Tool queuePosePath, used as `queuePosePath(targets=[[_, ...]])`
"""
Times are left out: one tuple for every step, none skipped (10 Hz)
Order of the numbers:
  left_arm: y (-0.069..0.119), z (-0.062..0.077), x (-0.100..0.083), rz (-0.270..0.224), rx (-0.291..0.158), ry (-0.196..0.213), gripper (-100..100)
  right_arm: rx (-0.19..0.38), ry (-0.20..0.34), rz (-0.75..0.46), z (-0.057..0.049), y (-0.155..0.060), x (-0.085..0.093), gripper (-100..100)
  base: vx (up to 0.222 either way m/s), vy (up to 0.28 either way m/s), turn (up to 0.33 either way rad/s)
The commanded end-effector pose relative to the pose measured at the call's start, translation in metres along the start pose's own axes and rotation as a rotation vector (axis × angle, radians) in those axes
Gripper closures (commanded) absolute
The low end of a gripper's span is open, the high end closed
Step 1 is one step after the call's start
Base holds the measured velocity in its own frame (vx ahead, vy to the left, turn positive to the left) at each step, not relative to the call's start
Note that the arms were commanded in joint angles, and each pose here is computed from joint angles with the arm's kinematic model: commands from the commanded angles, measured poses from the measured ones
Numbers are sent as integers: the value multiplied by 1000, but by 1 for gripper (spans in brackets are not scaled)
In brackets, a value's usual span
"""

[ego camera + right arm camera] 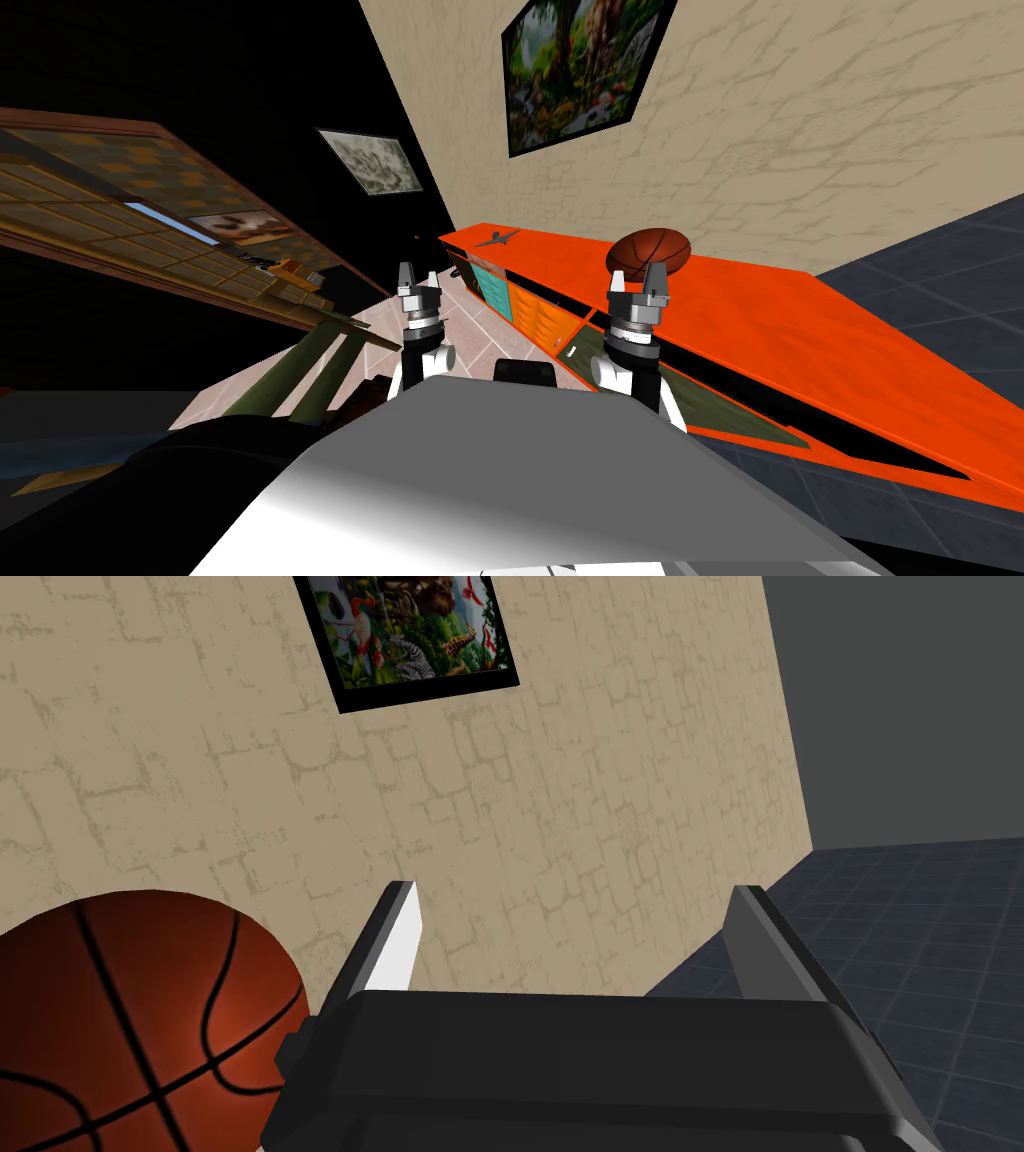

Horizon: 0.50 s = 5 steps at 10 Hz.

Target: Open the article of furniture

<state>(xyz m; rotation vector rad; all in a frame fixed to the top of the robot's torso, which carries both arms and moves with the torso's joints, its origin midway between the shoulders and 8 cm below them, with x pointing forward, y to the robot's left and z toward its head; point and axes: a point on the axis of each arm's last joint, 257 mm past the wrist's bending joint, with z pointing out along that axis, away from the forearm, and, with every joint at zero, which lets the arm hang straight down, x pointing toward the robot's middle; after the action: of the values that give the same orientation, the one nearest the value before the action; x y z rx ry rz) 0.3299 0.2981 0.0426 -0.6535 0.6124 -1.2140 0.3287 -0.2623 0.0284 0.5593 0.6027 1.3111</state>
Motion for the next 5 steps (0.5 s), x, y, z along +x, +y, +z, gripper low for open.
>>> queuePosePath(targets=[[0,0,0,0,0,0,0,0,0,0,0,0,0,0,0,0,0],[0,0,0,0,0,0,0,0,0,0,0,0,0,0,0,0,0],[0,0,0,0,0,0,0,0,0,0,0,0,0,0,0,0,0],[0,0,0,0,0,0,0,0,0,0,0,0,0,0,0,0,0],[0,0,0,0,0,0,0,0,0,0,0,0,0,0,0,0,0]])
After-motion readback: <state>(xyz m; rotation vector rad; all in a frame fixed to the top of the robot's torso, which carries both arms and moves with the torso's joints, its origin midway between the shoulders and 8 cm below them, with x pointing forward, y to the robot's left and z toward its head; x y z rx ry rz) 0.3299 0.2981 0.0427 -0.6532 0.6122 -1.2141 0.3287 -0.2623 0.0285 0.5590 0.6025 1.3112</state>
